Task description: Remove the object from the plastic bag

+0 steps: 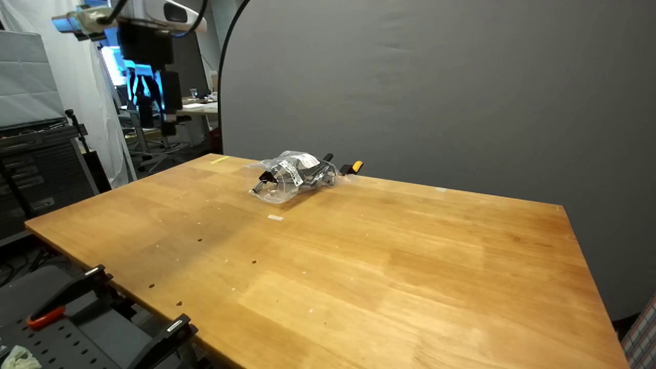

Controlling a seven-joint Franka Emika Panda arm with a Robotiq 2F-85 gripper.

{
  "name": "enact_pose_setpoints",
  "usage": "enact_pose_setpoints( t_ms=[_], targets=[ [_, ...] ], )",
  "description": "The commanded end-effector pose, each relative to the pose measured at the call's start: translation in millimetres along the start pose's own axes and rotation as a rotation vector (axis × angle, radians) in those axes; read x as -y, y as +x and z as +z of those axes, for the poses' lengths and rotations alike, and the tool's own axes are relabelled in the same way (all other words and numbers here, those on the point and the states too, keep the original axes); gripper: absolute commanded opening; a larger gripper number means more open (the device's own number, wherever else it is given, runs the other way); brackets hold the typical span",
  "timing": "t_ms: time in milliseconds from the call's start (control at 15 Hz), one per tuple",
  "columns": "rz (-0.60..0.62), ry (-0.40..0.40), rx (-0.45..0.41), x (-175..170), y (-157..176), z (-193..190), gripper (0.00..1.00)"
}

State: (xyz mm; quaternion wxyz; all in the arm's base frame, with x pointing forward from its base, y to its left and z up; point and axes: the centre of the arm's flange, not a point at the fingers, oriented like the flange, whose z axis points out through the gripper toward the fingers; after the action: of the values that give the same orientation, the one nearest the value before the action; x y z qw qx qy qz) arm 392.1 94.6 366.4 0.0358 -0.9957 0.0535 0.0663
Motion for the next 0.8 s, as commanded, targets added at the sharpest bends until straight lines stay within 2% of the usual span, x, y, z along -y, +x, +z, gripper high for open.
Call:
enact_pose_setpoints(
  t_ms=[0,267,733],
  targets=[
    [-0.022,-0.082,-0.032,-1.0,1.1,45.1,1.00],
    [-0.053,-0.125,-0.082,-5.4,14.7,94.1,1.00],
    [-0.002,-0.061,-0.272,-29.1,49.0,159.2,1.00]
  ],
)
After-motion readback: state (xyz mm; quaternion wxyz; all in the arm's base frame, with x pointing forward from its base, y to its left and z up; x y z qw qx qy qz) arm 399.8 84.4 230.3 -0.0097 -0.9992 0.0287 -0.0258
